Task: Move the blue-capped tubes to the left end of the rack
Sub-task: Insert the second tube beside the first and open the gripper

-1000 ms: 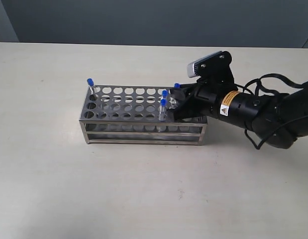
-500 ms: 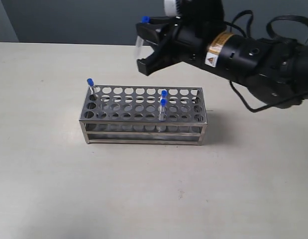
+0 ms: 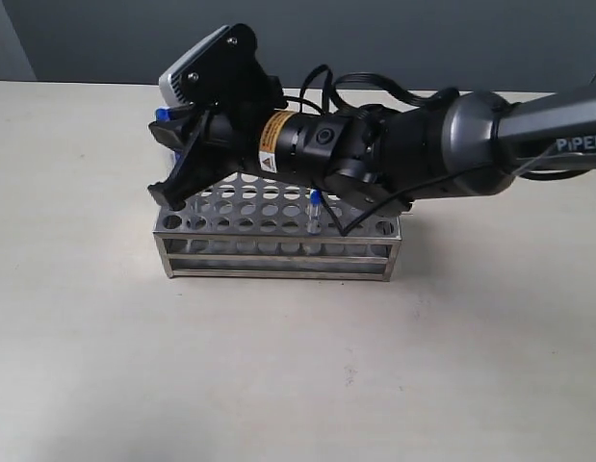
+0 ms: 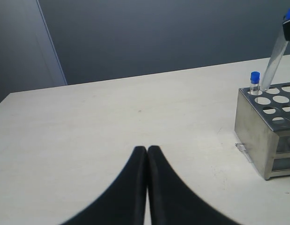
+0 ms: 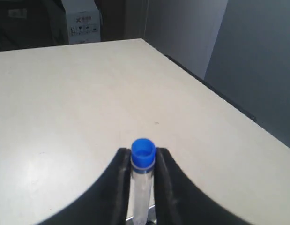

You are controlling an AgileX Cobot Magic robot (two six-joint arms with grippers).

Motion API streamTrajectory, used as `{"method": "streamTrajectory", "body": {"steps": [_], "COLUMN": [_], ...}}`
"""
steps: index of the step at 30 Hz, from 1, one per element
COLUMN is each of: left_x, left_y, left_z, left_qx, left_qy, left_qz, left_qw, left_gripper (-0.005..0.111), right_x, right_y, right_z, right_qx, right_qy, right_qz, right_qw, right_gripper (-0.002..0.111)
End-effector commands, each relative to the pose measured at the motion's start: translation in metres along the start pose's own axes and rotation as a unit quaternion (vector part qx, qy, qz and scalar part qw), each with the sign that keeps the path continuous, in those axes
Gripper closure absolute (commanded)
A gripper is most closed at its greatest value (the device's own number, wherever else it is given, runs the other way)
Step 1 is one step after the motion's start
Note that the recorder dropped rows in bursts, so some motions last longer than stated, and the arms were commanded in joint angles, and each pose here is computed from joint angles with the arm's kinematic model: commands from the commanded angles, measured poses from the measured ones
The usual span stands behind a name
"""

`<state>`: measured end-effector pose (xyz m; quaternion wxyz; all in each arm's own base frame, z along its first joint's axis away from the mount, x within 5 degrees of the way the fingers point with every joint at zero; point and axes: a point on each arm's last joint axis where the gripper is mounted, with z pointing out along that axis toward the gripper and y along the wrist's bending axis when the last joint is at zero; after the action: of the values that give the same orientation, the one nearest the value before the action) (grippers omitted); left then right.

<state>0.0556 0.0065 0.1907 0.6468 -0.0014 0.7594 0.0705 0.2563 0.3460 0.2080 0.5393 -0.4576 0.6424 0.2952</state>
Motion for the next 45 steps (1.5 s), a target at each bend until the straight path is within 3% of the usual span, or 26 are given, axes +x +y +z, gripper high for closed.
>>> {"method": "streamTrajectory", "body": {"steps": [1, 19, 34, 40, 45], "left_x": [-0.001, -0.001, -0.001, -0.001, -0.001], "left_y": [0.000, 0.000, 0.000, 0.000, 0.000], "left_z": [-0.001, -0.001, -0.001, -0.001, -0.001], "left_qx": [0.001, 0.001, 0.001, 0.001, 0.001], "left_qy": [-0.005, -0.005, -0.005, -0.005, -0.005], "left_qz": [0.001, 0.001, 0.001, 0.001, 0.001], "left_qw": [1.000, 1.000, 1.000, 1.000, 1.000], "left_gripper": [0.106, 0.106, 0.106, 0.106, 0.106], "right_x": [0.006, 0.043, 0.041, 0.045, 0.044], "right_y": [0.001, 0.002, -0.005, -0.005, -0.005], "right_z": [0.004, 0.023, 0.039, 0.038, 0.038], "right_qx": [-0.002, -0.006, 0.008, 0.010, 0.010], "right_qy": [0.014, 0.048, 0.063, 0.088, 0.086], "right_qz": [0.000, 0.021, 0.018, 0.007, 0.007], "right_qw": [1.000, 0.999, 0.998, 0.996, 0.996], "right_gripper": [0.109, 0.109, 0.108, 0.080, 0.078]}}
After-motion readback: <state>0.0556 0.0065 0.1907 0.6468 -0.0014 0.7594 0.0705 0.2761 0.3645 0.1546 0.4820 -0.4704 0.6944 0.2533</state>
